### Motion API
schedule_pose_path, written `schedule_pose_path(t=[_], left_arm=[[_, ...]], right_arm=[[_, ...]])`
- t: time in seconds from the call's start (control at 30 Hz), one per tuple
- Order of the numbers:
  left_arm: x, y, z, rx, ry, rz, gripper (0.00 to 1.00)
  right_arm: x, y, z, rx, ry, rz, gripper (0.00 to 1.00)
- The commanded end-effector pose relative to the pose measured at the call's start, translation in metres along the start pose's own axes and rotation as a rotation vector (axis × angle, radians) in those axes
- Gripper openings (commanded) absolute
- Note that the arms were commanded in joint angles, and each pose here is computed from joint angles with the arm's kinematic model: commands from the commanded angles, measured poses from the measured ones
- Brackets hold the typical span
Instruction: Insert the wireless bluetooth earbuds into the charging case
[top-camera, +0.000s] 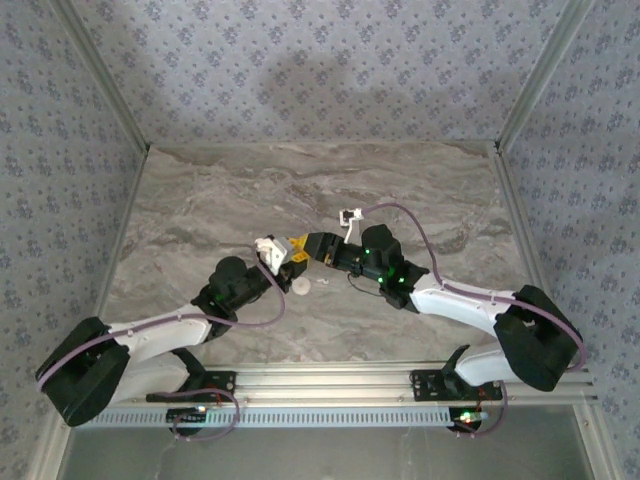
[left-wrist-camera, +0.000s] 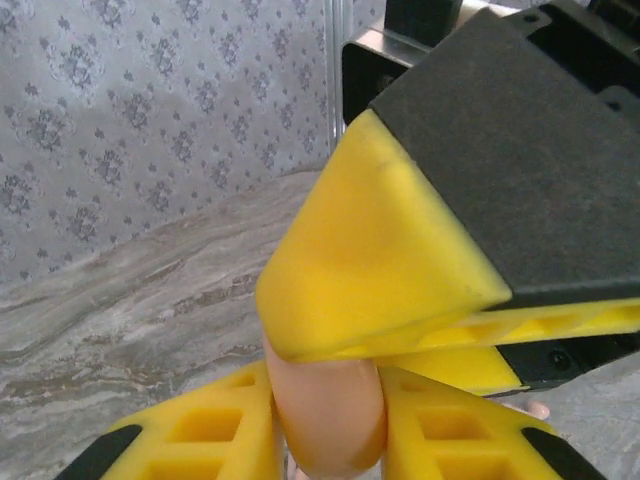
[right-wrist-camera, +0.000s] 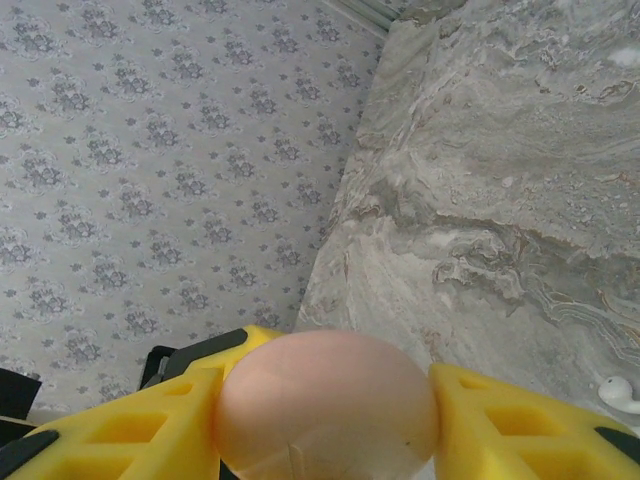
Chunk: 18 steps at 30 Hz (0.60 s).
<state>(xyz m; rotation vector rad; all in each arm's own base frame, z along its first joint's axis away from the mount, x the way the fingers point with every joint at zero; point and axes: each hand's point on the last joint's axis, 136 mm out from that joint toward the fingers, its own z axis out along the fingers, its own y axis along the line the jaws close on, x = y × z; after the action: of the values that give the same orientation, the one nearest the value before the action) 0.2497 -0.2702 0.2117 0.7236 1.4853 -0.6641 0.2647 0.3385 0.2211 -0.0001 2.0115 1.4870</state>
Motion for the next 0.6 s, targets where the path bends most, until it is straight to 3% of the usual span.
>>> schedule_pose_path(t=[0.0,0.1,0.23,0.43,0.57], left_arm=[[-0.016,0.005,0.001,-0.015,0.005,0.049,0.21],[-0.010,0.001,-0.003,0.005,0.050,0.083,0.18],[0.000,-0.007,-0.006,0.078,0.119,0.108,0.17],[0.013,-0.027,-0.010,0.228,0.230,0.142,0.15],[0.014,-0.046,-0.015,0.357,0.253,0.150,0.15]], right_arm=[[0.007,-0.002,0.000,0.020,0.029,-0.051,0.56],[0.003,0.004,-0.008,0.010,0.015,-0.135,0.68],[-0.007,0.006,-0.025,0.054,0.017,-0.295,0.72],[-0.013,0.010,-0.061,0.102,0.089,-0.725,0.64],[-0.002,0.010,-0.081,0.069,0.202,-1.025,0.62]])
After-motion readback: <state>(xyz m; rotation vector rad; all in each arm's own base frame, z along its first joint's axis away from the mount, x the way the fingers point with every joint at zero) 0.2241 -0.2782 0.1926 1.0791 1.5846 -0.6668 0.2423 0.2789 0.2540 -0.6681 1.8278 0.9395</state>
